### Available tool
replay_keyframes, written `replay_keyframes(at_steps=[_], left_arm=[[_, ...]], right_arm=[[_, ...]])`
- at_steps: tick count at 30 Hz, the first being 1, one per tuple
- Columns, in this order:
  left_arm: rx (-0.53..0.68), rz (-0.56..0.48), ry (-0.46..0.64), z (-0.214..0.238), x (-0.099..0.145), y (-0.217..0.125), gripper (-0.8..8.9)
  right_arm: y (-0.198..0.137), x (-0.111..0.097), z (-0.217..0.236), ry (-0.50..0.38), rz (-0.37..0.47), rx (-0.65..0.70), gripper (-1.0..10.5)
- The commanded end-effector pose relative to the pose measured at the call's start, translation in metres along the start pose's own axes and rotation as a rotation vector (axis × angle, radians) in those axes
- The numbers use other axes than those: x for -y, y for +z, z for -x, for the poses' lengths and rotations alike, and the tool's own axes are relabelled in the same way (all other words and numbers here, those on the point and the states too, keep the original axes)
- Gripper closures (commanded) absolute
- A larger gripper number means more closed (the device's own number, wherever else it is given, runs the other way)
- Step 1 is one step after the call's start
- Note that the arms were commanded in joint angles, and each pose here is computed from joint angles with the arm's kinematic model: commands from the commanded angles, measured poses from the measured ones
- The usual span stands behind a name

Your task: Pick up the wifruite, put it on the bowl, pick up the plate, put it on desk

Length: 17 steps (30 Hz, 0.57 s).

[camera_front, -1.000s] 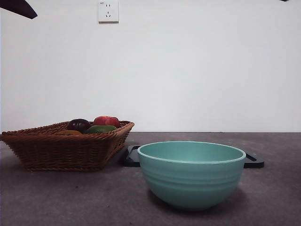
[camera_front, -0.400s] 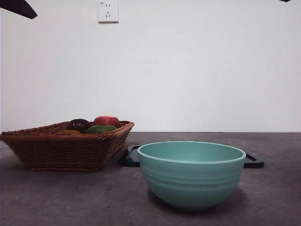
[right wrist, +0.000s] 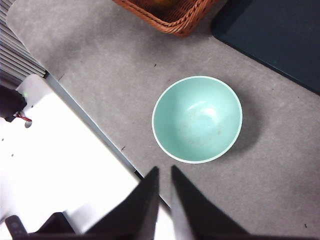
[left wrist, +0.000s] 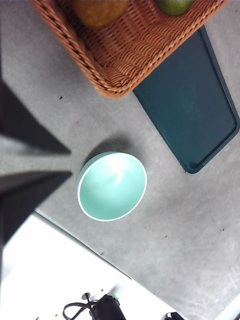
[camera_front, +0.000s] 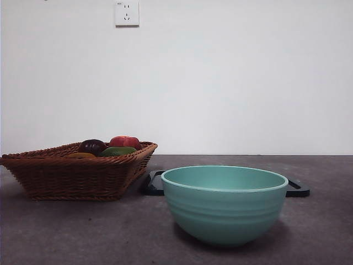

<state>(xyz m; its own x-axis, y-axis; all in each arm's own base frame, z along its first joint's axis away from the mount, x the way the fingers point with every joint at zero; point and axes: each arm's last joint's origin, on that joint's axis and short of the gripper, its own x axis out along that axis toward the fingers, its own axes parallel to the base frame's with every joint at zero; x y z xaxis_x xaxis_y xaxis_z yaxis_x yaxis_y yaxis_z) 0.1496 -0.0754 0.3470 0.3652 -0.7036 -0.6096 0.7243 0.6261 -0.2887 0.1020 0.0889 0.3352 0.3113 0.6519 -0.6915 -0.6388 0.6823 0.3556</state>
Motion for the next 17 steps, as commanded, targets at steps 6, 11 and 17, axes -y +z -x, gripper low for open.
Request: replay_keyframes(at_steps=[6,11,17], left_arm=[[0.019,-0.02,-0.004,0.0023,0.0016,0.006,8.06],[0.024,-0.023,-0.004,0.0023,0.0015,0.0065,8.06],[0.024,-0.023,-0.004,0.0023,0.0015,0.0066,8.06]], right_arm=[[0.0044,-0.0023,0.0013,0.009,0.042,0.027,9.4],[0.0068,-0.0027,0.0014,0.013,0.05,0.05,9.4],[0.0071,-0.0028,0.0014,0.013,0.051,0.054,9.4]])
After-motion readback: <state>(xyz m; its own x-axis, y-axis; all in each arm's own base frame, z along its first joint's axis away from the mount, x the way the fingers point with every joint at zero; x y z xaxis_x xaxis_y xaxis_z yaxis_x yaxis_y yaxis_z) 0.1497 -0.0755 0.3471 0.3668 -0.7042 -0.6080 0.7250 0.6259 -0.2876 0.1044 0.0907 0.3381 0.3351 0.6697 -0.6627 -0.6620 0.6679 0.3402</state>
